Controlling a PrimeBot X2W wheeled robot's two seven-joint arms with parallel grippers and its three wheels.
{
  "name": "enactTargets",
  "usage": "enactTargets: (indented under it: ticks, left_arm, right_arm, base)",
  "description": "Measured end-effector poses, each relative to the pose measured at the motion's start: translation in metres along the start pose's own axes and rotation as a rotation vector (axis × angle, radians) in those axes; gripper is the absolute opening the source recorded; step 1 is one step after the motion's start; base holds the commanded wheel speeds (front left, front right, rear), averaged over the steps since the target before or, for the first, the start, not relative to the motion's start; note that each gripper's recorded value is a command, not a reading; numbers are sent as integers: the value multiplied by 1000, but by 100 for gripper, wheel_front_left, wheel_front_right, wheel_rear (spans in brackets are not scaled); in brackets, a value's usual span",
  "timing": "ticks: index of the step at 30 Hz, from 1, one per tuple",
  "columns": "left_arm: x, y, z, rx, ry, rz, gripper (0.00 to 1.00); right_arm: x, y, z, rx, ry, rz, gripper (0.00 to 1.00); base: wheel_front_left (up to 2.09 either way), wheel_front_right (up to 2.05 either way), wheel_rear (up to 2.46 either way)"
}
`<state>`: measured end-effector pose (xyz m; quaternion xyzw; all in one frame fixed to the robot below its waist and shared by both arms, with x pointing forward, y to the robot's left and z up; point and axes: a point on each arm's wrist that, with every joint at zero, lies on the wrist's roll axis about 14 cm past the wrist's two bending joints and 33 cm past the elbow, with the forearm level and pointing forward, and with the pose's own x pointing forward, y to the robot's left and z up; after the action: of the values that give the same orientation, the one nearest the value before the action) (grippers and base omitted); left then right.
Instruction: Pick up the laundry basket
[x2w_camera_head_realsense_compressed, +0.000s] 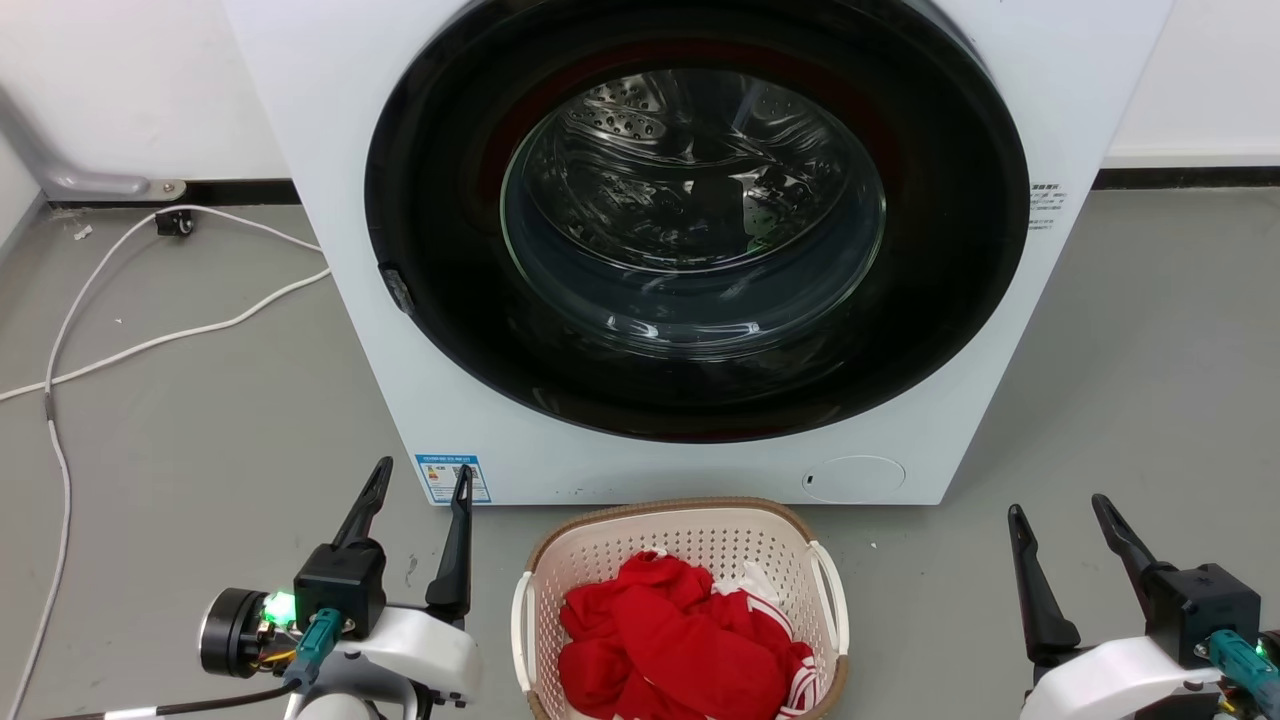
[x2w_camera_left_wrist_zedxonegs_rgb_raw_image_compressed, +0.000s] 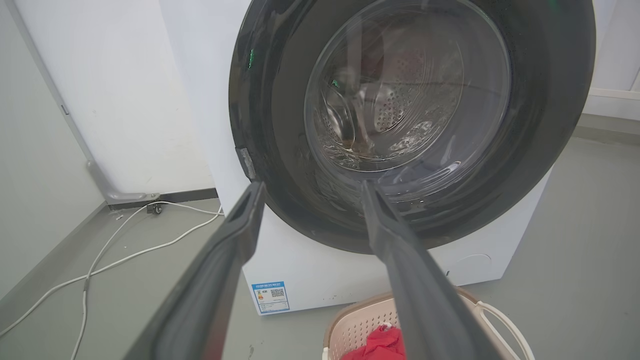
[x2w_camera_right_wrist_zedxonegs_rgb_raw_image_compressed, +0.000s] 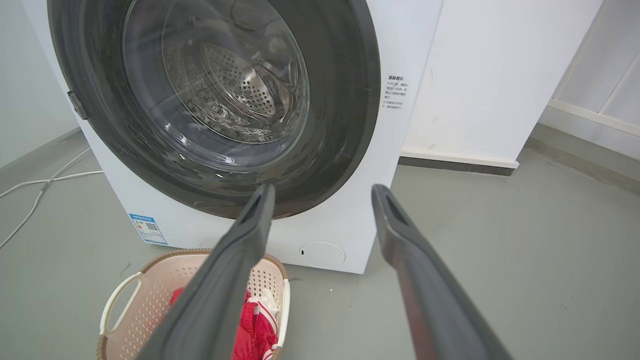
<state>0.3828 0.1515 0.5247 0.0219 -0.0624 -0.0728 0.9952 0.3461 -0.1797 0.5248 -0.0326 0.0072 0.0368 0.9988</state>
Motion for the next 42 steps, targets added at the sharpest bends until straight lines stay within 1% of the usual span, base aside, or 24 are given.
enactTargets:
  ticks: [11, 15, 20, 25, 29, 34, 42]
  left_arm:
    - [-1, 2, -6, -10, 17, 7, 100]
    - [0, 3, -16, -27, 53, 11, 100]
    - [18, 3, -24, -47, 91, 1, 100]
    - [44, 4, -41, -65, 162, -13, 100]
    - [68, 9, -64, -83, 244, -22, 100]
    - [94, 21, -99, -95, 349, -20, 100]
    - [116, 32, -168, -105, 534, -32, 100]
  right_arm:
    - [2, 0, -3, 6, 8, -1, 100]
    - [5, -3, -10, 19, 27, -6, 100]
    - [20, -6, -17, 24, 47, -14, 100]
    - [46, -4, -33, 33, 100, -4, 100]
    - [69, 2, -59, 47, 192, 18, 100]
    - [95, 12, -103, 76, 355, 50, 100]
    - [121, 30, -177, 128, 622, 99, 100]
  base:
    - [0, 0, 0]
    - [0, 0, 0]
    - [0, 0, 0]
    - [0, 0, 0]
    - [0, 0, 0]
    - [0, 0, 0]
    - [0, 0, 0]
